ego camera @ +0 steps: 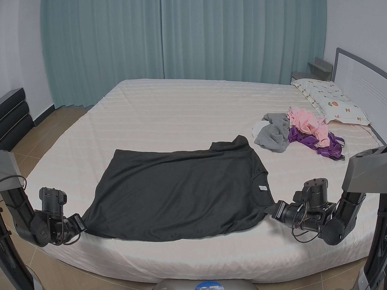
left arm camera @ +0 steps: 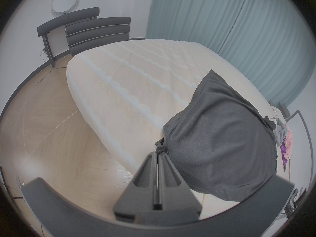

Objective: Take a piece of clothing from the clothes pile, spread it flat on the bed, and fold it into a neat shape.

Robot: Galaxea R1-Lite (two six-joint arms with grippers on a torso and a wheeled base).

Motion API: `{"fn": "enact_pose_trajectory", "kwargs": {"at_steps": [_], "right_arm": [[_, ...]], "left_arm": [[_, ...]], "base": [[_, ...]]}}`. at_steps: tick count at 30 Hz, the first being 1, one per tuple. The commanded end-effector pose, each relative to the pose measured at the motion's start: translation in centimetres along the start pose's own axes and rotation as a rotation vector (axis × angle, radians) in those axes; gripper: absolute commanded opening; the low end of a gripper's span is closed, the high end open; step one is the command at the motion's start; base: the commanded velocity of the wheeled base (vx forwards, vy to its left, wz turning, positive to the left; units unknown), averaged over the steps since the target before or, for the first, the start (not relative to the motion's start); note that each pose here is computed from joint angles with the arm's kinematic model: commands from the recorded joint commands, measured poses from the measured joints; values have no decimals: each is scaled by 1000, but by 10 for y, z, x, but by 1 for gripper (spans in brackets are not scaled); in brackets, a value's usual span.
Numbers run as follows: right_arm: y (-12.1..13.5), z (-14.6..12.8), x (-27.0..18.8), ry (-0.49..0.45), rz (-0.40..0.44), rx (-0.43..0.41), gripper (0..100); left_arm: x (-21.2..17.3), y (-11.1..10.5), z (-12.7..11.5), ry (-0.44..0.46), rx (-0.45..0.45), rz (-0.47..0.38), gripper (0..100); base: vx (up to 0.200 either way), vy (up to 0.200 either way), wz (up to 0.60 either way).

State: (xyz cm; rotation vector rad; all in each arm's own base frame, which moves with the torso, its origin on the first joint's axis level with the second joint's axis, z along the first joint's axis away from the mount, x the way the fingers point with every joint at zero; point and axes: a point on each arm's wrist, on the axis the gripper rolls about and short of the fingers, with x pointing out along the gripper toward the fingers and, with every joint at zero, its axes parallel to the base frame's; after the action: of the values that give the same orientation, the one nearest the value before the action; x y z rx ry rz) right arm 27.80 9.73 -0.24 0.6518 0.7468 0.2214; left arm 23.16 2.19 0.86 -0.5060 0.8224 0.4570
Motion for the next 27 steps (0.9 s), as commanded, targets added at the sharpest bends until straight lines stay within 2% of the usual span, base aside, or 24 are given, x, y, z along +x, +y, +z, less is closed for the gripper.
{"fn": "enact_pose_trajectory", "kwargs": {"at_steps": [1,7,8,13,27], "right_arm": [[8,18,4,-58,33,-1,0],[15,38,26,-62,27,6,0],[17,46,44,-62,23,9,0],[23,62,75,-79,32,14,0],[26,80,143,-165,-13,13,0]], "left_arm": [[3,-3,4,-14,-19,-9,0],[5,-7,9,-37,-64,-27,0],[10,-9,9,-50,-77,-35,0],[18,-9,8,-64,-96,-46,0],[25,-13,1,-41,-105,-48,0]], "base": [[0,0,0],[0,0,0],[0,0,0],[0,0,0],[0,0,0]]}}
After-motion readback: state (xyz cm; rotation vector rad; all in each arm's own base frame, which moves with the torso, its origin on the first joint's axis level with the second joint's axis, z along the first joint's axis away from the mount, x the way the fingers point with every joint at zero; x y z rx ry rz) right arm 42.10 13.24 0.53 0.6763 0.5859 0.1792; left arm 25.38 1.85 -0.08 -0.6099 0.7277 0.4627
